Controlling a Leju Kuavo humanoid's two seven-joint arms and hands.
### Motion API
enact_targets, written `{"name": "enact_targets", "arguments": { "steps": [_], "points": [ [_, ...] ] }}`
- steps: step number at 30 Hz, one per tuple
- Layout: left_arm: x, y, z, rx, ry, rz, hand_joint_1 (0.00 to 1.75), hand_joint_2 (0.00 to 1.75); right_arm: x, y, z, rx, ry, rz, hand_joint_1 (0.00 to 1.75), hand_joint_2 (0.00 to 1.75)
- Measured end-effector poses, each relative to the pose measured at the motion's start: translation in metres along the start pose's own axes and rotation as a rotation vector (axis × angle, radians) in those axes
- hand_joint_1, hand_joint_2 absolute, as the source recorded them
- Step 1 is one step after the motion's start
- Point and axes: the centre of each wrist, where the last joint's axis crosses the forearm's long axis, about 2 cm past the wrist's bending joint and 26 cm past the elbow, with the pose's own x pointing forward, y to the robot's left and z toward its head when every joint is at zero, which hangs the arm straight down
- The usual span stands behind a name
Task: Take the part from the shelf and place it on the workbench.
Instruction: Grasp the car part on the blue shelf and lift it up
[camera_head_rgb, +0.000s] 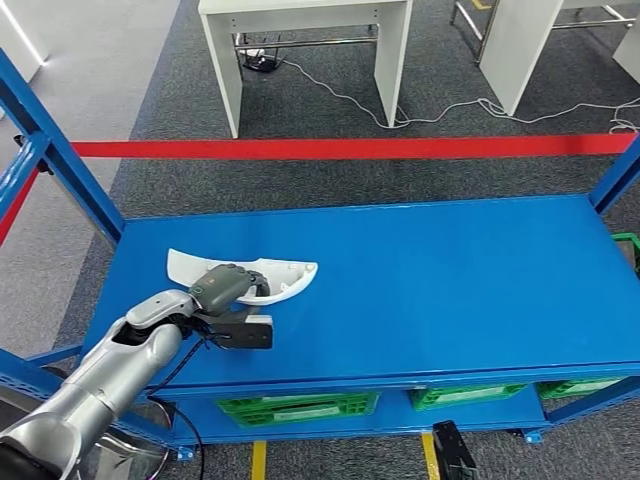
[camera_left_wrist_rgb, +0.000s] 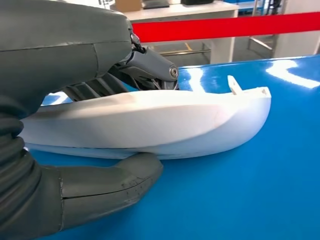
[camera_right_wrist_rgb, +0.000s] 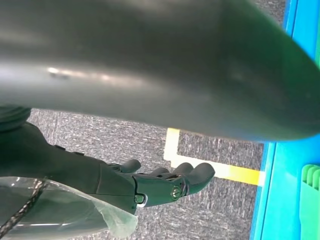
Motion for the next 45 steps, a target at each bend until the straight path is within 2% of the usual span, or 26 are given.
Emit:
{"name": "enact_targets", "arguments": {
  "steps": [4,15,28,37,45],
  "points": [
    [0.004,0.004,-0.001,0.025,-0.016,0.009,1.75,1.75,0.001,0.000,0.000,0.000,-0.001,0.000,0.00,0.00],
    [0.039,0.002,-0.003,0.170,-0.075,0.132,1.75,1.75,-0.002,0.000,0.001,-0.015,0.004,-0.008,0.00,0.00],
    [0.045,0.000,0.001,0.230,-0.084,0.178,1.75,1.75,-0.004,0.000,0.001,-0.017,0.004,-0.010,0.00,0.00],
    [0.054,0.023,0.014,0.547,-0.105,0.312,1.75,1.75,-0.006,0.000,0.003,-0.034,0.001,-0.015,0.00,0.00],
    [0.048,0.048,0.023,0.708,-0.100,0.291,1.75,1.75,-0.009,0.001,0.004,-0.032,0.007,-0.011,0.00,0.00]
  ]
}}
